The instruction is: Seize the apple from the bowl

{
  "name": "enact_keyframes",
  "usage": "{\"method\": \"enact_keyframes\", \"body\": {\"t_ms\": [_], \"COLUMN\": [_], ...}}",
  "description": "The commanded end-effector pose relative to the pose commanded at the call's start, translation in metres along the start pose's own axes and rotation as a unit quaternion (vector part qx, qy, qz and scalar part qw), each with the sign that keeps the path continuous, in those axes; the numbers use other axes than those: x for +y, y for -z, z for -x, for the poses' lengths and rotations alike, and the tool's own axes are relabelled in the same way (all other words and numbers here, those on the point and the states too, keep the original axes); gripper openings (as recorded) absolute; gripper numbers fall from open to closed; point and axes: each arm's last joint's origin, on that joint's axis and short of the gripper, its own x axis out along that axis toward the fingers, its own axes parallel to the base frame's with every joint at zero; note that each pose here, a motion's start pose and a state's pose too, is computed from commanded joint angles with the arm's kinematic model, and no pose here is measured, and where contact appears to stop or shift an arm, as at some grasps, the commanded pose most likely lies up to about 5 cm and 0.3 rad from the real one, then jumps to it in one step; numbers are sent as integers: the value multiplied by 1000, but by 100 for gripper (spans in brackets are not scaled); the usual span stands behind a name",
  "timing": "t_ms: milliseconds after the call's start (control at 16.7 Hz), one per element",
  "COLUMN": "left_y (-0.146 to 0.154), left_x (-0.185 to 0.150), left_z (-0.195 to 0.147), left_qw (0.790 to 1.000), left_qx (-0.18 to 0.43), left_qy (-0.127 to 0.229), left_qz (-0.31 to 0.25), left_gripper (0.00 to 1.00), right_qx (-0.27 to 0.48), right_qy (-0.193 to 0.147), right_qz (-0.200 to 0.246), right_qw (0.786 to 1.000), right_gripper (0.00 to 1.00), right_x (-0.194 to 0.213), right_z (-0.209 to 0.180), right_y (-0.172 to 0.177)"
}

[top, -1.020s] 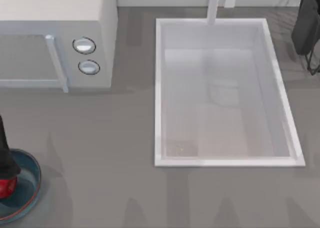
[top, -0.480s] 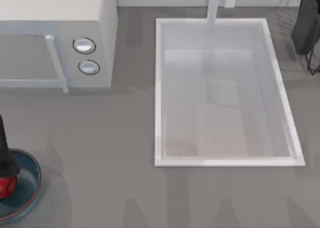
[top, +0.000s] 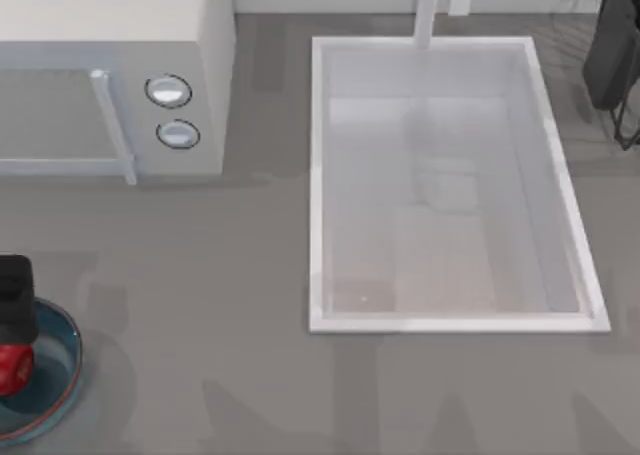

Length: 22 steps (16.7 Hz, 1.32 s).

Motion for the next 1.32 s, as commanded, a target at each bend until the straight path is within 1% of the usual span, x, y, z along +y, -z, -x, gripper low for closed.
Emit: {"method": "enact_keyframes", "body": {"t_ms": [60,180,360,480,600,720,780,1080,1320], "left_y": [-9,-24,-42,-50,-55,-58,-58,-58,-38], "left_x": [1,2,4,5,6,7,7,6,6], "left_z": [-5,-20,-47,-65,-78,-86,-87,-88,-109], "left_qw": [999,989,960,937,918,906,903,903,901], "left_qx": [49,147,279,348,396,423,429,429,433], "left_qy": [1,2,6,8,10,11,12,13,13], "left_qz": [-1,-2,-4,-4,-5,-5,-5,-7,-6], "left_gripper": [100,100,100,100,100,100,100,100,100], "right_qx": [0,0,0,0,0,0,0,0,0], "right_qy": [0,0,0,0,0,0,0,0,0], "right_qz": [0,0,0,0,0,0,0,0,0], "right_qw": [1000,1000,1000,1000,1000,1000,1000,1000,1000], "right_gripper": [100,100,100,100,100,100,100,100,100], "right_x": [0,0,0,0,0,0,0,0,0], "right_z": [0,0,0,0,0,0,0,0,0], "right_y": [0,0,0,0,0,0,0,0,0]}}
